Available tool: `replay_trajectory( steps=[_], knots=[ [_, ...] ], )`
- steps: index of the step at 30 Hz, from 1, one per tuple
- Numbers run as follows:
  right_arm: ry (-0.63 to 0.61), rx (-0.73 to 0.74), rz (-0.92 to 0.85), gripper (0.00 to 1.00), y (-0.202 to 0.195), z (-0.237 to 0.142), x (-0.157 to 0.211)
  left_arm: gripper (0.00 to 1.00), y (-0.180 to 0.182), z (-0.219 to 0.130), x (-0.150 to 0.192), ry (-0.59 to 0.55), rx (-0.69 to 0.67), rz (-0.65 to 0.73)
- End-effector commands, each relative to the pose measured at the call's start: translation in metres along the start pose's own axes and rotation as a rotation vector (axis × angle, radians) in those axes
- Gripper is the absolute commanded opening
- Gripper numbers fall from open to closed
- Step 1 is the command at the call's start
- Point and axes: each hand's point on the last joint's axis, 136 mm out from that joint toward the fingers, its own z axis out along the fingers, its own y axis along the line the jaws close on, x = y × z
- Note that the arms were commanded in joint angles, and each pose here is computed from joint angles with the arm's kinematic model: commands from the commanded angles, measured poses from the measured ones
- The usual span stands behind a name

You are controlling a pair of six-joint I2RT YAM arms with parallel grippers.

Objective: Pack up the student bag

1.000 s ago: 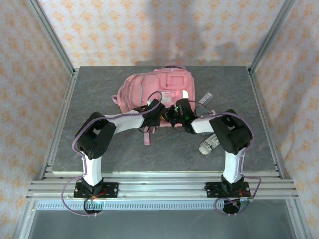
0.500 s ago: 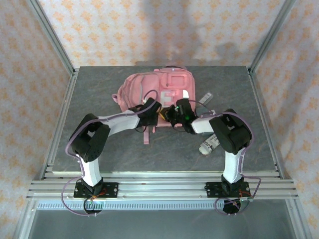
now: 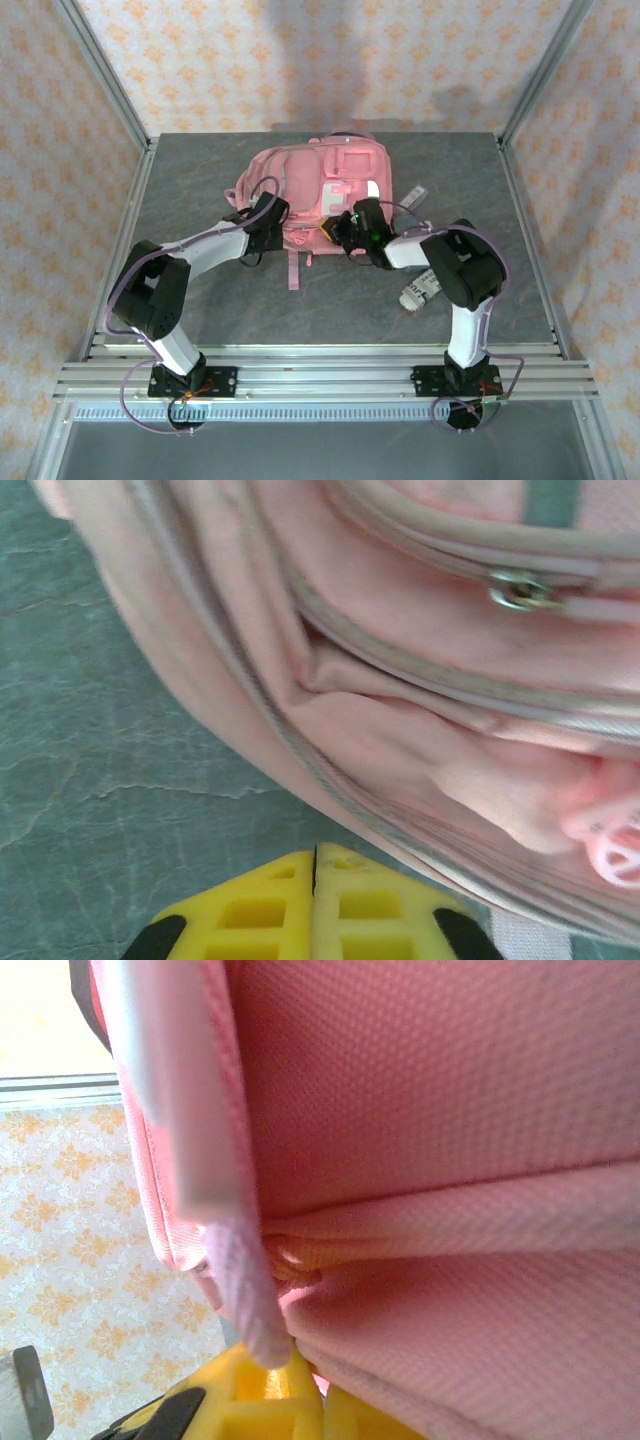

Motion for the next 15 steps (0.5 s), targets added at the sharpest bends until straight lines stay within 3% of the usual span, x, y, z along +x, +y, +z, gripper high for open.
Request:
replay_trajectory(
  steps=[1, 3, 6, 15],
  knots=[
    [-0.05, 0.201, 0.086, 0.0, -0.06, -0.01, -0.011, 0.32, -0.032, -0.019, -0.015, -0.053, 0.146, 0.042],
    [-0.038, 0.196, 0.076, 0.0, -0.058, -0.009, -0.009, 0.46, -0.046, -0.022, -0.018, -0.053, 0.219, 0.062],
    [-0.031, 0.194, 0.067, 0.0, -0.058, -0.009, -0.009, 0.55, -0.059, -0.021, -0.021, -0.056, 0.284, 0.088],
    [-0.003, 0.188, 0.031, 0.0, -0.056, -0.009, -0.004, 0.63, -0.076, 0.0, -0.024, -0.042, 0.329, 0.148]
  ],
)
